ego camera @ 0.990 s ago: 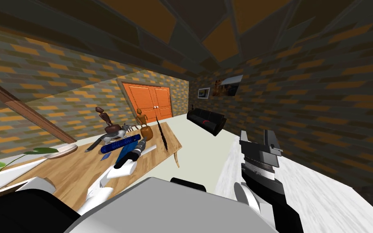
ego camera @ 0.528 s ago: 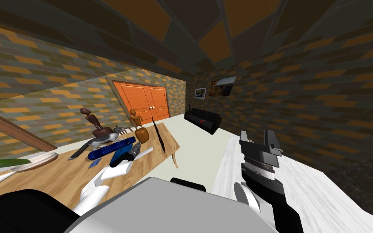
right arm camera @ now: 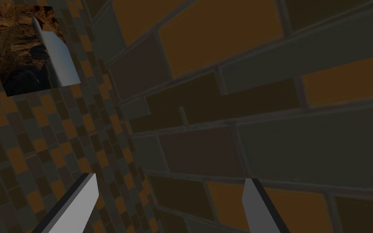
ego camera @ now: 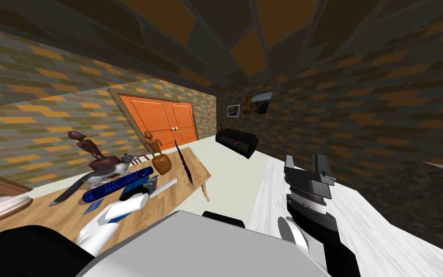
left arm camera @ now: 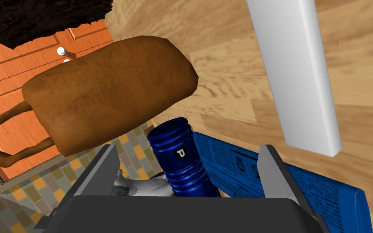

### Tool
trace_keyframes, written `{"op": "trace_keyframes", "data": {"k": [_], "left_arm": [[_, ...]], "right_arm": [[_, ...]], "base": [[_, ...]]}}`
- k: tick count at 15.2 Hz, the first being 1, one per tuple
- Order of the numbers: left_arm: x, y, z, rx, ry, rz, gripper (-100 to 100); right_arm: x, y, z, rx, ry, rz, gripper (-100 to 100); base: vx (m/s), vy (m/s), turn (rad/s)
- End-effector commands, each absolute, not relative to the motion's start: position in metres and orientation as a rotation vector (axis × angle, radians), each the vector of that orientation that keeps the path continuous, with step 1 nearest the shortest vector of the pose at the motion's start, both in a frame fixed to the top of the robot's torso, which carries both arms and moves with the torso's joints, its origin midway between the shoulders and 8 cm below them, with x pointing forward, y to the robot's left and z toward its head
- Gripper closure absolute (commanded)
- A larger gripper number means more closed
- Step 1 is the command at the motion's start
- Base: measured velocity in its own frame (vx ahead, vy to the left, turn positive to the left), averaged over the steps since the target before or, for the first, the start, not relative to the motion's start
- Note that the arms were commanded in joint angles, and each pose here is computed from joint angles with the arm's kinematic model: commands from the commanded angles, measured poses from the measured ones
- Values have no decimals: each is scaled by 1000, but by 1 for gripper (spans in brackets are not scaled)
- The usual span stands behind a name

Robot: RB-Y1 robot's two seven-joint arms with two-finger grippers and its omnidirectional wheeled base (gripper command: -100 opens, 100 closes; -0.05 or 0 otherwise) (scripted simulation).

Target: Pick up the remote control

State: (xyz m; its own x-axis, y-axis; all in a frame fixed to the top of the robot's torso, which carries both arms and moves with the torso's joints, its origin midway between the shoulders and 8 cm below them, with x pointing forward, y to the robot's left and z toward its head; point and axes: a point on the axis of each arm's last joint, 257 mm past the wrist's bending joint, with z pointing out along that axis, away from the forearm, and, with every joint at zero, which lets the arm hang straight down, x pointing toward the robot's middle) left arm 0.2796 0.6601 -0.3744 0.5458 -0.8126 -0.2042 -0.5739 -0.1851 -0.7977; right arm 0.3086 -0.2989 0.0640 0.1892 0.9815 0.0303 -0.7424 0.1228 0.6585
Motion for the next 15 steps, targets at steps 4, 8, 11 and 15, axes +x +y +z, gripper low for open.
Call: {"op": "trace_keyframes", "data": {"k": [4, 8, 11, 15], "left_arm": [[236, 690, -401, -2058, 1048, -240, -100], [204, 700, -421, -2179, 1004, -176, -100], [180, 707, -432, -2268, 952, -135, -100], [157, 711, -442, -2357, 895, -98, -100]], "right_arm": [[309, -299, 64, 620, 471, 1327, 0], [309, -299, 64, 620, 471, 1327, 0], [309, -299, 64, 620, 471, 1327, 0], [309, -299, 64, 620, 471, 1327, 0]], "base": [[12, 8, -130], [13, 10, -145], [14, 14, -113], [14, 15, -113]]}}
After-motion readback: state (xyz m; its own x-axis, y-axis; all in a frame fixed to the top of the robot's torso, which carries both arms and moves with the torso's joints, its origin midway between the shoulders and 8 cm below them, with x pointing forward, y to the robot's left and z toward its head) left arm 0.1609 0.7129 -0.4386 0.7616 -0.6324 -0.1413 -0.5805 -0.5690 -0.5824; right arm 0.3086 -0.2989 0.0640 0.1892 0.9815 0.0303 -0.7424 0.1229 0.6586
